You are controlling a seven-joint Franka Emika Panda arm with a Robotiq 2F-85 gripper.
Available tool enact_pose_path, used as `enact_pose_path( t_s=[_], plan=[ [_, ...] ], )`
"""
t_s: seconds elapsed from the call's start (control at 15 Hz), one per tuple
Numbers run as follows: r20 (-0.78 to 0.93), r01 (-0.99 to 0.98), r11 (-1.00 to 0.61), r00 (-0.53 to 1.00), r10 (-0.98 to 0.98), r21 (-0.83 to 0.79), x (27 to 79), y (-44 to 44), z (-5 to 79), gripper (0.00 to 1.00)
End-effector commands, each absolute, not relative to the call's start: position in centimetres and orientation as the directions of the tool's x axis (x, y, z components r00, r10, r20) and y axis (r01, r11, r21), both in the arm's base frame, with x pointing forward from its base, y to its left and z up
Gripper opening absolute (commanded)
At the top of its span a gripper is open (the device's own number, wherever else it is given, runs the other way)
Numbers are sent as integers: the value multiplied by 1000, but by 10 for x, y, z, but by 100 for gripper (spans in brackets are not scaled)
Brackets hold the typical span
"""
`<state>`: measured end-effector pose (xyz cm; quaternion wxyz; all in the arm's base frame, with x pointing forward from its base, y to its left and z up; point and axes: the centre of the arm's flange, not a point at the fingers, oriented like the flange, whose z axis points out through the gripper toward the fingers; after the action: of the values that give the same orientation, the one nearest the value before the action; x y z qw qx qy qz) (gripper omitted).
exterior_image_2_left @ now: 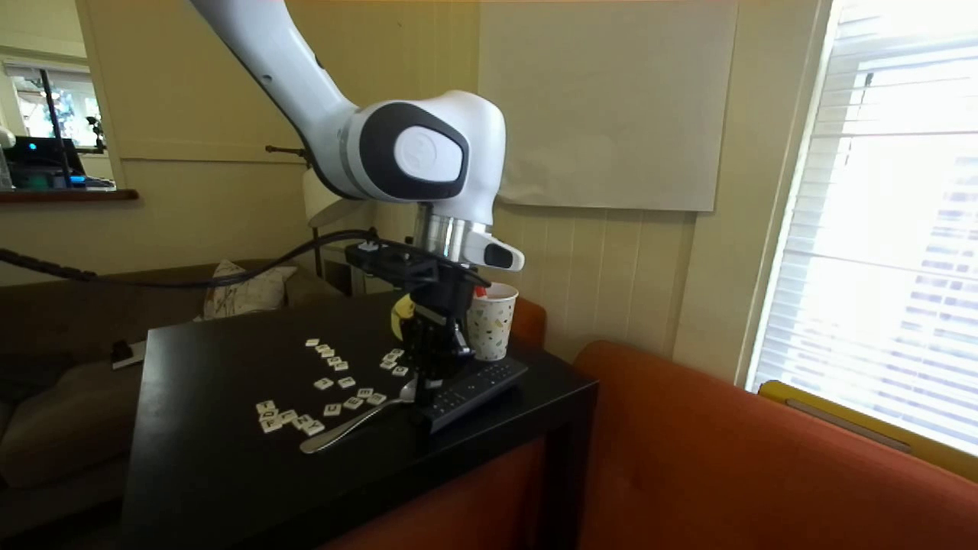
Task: Press one button on the remote
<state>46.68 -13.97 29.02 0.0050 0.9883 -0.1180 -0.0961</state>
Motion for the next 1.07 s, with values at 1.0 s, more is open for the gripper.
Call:
enact_pose_path(
  t_s=[1.0],
  plan=[
    [-225,-225,-974,947,-228,38,468,-143,274,0]
  ],
)
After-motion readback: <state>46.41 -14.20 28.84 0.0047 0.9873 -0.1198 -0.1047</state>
